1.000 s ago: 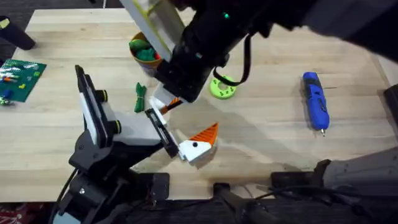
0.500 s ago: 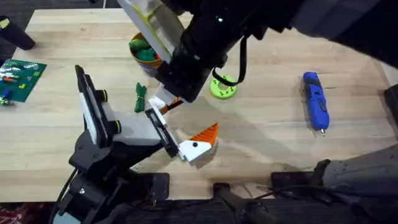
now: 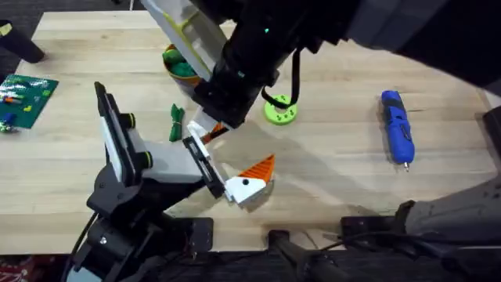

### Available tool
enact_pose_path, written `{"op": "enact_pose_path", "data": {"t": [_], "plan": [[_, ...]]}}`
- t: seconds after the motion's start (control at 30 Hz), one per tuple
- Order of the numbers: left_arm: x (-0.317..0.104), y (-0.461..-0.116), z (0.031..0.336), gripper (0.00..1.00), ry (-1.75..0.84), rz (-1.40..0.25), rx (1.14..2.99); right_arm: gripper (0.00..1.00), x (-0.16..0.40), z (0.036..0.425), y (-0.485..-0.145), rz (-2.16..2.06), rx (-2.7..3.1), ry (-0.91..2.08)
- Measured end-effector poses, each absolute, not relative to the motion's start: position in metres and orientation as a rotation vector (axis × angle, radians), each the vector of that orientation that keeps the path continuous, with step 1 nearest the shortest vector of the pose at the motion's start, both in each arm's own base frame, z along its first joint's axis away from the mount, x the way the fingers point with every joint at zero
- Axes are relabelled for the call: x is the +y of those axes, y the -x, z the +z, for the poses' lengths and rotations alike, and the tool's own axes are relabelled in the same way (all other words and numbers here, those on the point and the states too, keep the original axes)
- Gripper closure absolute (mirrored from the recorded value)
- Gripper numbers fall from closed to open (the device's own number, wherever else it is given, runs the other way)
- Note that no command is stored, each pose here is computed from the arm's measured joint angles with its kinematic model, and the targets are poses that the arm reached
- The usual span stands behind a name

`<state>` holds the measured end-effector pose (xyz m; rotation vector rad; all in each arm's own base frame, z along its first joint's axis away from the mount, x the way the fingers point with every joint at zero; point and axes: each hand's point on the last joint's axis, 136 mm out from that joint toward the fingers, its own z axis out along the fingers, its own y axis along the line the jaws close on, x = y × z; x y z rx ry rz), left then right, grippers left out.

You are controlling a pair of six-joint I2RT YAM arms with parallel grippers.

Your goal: Pick up the gripper from the table and insert it into the empty holder that is missing its gripper. Then pick up a screw, insert it into the mounting hole, and use the screwdriver to tighten it. Finally, clean up the table by picking up the vegetable and placing it into the bucket.

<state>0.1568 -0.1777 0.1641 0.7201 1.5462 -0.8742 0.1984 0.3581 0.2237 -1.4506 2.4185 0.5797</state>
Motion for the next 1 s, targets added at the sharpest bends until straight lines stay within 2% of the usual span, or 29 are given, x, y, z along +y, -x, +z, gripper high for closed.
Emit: {"op": "enact_pose_path", "data": {"t": [1.0], "plan": [[-0.1777,-0.1568,0.1641,0.017,-0.720,-0.874,1.546,0.993,0.3571,0.2217,-0.2014,0.555,2.421,1.445]]}}
